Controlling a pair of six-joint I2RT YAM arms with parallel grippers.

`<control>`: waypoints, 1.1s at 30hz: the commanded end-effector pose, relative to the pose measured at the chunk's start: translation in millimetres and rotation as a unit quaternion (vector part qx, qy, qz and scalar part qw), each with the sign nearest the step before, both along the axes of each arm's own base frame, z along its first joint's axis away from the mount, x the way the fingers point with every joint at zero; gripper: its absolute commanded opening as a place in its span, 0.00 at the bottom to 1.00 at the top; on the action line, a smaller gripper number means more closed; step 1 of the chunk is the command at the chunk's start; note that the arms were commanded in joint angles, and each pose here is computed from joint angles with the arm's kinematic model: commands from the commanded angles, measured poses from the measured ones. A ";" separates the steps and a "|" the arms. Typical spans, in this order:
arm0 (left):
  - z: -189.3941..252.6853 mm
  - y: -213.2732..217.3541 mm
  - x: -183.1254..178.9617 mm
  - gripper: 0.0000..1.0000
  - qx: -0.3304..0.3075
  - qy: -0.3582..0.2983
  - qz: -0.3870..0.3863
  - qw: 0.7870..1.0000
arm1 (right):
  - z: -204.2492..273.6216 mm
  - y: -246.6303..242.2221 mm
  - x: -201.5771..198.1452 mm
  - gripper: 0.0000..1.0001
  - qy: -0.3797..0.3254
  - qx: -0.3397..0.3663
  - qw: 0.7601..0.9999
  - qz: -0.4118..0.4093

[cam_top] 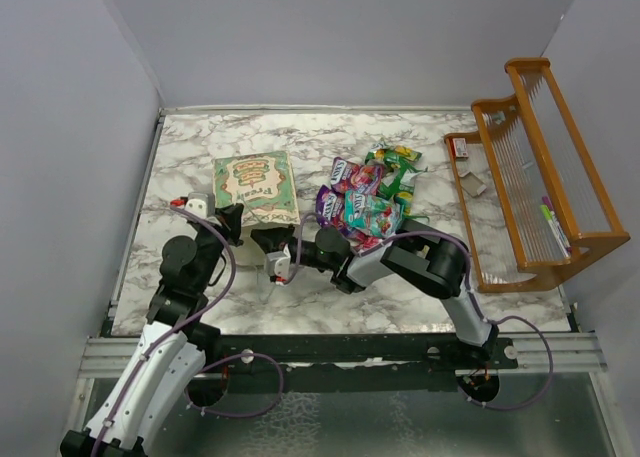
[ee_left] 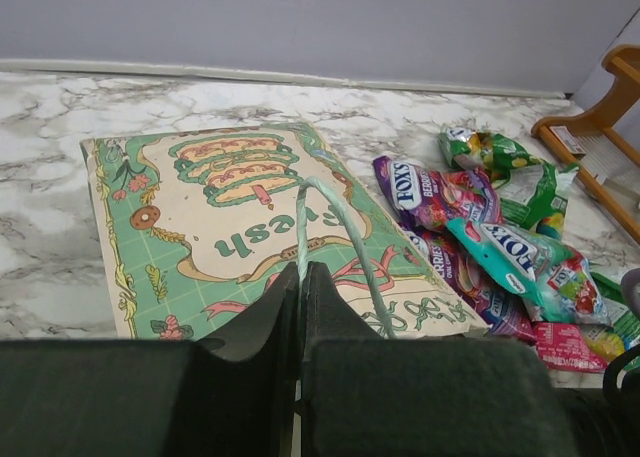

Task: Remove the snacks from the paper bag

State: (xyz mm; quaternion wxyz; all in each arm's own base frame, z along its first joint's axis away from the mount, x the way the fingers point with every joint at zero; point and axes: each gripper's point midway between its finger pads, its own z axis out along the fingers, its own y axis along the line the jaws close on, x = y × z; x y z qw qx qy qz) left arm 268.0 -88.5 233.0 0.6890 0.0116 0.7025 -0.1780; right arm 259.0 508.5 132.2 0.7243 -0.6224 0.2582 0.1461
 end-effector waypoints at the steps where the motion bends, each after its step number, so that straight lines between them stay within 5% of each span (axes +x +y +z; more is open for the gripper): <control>1: 21.6 -16.9 -1.9 0.00 -0.006 -0.030 -0.048 0.998 | 21.9 -1.5 -7.9 0.20 0.018 0.038 0.999 0.013; 3: 23.2 -24.1 -3.3 0.00 -0.010 -0.032 -0.067 0.997 | 14.1 -1.1 5.3 0.34 0.005 0.025 0.999 -0.019; 9: 26.1 -39.2 -7.5 0.00 -0.020 -0.037 -0.111 0.993 | -19.6 -0.6 36.2 0.48 0.011 -0.056 0.993 -0.102; 25: 30.8 -51.0 -14.6 0.00 -0.024 -0.049 -0.149 0.987 | -68.1 -15.2 83.3 0.53 -0.028 -0.146 0.966 -0.213; 30: 32.2 -51.3 -17.6 0.00 -0.022 -0.054 -0.154 0.986 | -77.5 -2.7 102.3 0.73 -0.024 -0.159 0.962 -0.218; 33: 31.6 -50.6 -18.5 0.00 -0.020 -0.053 -0.153 0.987 | -82.1 0.0 112.0 0.75 -0.002 -0.156 0.962 -0.223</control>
